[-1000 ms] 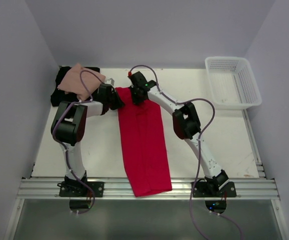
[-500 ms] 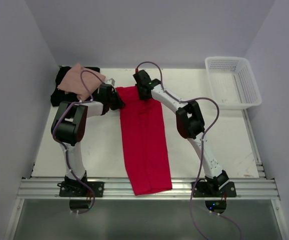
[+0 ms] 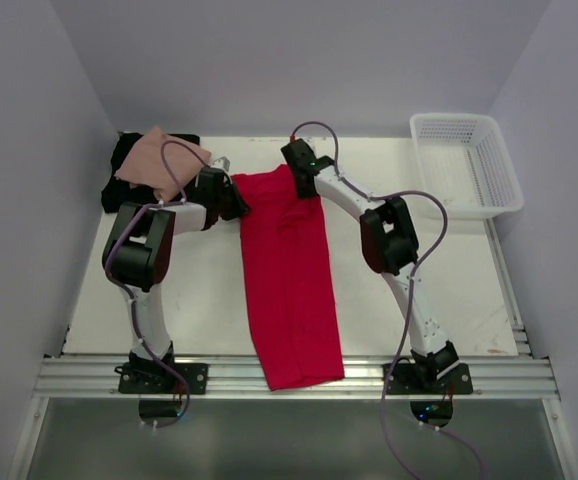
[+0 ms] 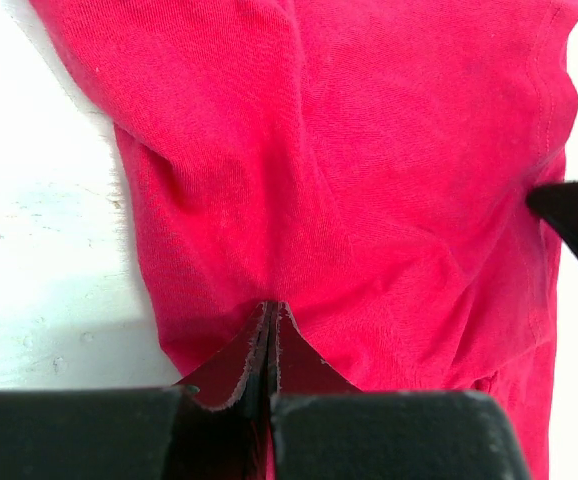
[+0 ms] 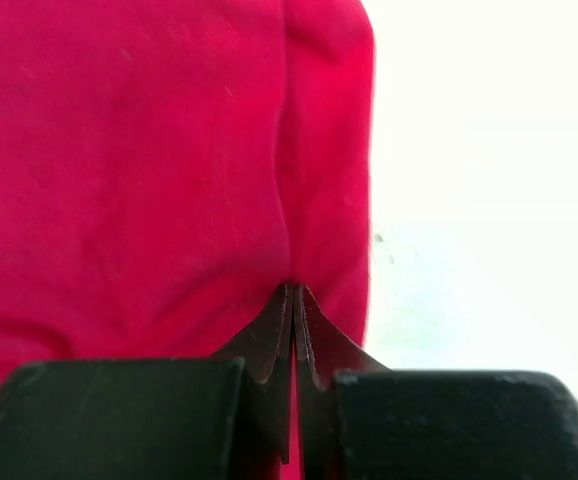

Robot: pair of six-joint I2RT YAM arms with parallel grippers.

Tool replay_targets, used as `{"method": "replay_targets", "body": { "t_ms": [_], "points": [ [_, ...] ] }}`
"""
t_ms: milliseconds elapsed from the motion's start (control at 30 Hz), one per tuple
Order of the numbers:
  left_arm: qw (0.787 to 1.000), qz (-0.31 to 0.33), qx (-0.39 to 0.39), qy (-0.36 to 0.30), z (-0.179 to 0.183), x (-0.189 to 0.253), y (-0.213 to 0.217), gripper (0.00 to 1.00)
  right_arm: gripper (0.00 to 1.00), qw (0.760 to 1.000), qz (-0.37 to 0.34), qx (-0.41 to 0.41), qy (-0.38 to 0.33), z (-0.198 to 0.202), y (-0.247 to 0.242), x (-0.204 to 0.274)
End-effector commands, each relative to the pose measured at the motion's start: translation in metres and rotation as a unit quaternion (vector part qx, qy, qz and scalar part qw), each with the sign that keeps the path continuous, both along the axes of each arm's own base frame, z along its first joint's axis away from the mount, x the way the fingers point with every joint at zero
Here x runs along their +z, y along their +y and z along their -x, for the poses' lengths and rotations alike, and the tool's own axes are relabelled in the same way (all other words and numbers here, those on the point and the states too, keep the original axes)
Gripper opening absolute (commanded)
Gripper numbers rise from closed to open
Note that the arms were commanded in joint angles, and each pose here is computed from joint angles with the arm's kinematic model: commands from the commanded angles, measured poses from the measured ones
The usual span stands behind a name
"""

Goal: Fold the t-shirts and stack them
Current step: Fold the tshirt

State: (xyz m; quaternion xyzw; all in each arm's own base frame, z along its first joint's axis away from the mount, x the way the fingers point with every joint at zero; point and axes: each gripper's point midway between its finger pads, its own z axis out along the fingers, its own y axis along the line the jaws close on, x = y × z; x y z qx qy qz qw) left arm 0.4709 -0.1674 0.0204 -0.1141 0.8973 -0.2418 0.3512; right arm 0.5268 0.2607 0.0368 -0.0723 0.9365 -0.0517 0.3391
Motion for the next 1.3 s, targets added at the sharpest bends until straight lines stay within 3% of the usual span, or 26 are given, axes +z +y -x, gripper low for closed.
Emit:
{"method": "replay_targets", "body": {
  "t_ms": [0, 167, 200, 300, 400, 500, 1067, 1267],
  "points": [
    [0.999, -0.024, 0.001, 0.024, 0.009, -0.015, 0.011, 0.00, 0.00, 0.998, 0.008, -0.023, -0.055, 0.000, -0.014, 0.054],
    [1.000, -0.021, -0.003, 0.006, 0.004, 0.001, 0.009, 0.00, 0.00, 0.995, 0.011, -0.041, -0.091, 0.014, -0.032, 0.078],
    [1.000, -0.018, -0.006, -0.002, 0.003, 0.007, 0.007, 0.00, 0.00, 0.993, -0.005, -0.043, -0.113, 0.018, -0.035, 0.103],
    [0.999, -0.007, -0.022, -0.040, -0.001, 0.034, 0.002, 0.00, 0.00, 0.990, -0.027, -0.039, -0.134, 0.035, -0.042, 0.123],
    [0.996, 0.001, -0.024, -0.082, -0.006, 0.063, 0.001, 0.00, 0.00, 0.991, -0.035, -0.028, -0.125, 0.055, -0.045, 0.118],
    [0.997, -0.006, -0.020, -0.078, -0.014, 0.067, 0.001, 0.00, 0.00, 0.993, -0.046, -0.019, -0.106, 0.075, -0.048, 0.112],
    [1.000, -0.002, -0.013, -0.007, -0.046, -0.007, -0.010, 0.00, 0.00, 0.991, -0.084, 0.026, -0.098, 0.171, -0.050, 0.118],
    [1.000, 0.011, -0.018, -0.004, -0.082, -0.009, -0.022, 0.00, 0.00, 0.990, -0.092, 0.034, -0.098, 0.204, -0.056, 0.120]
  ]
}}
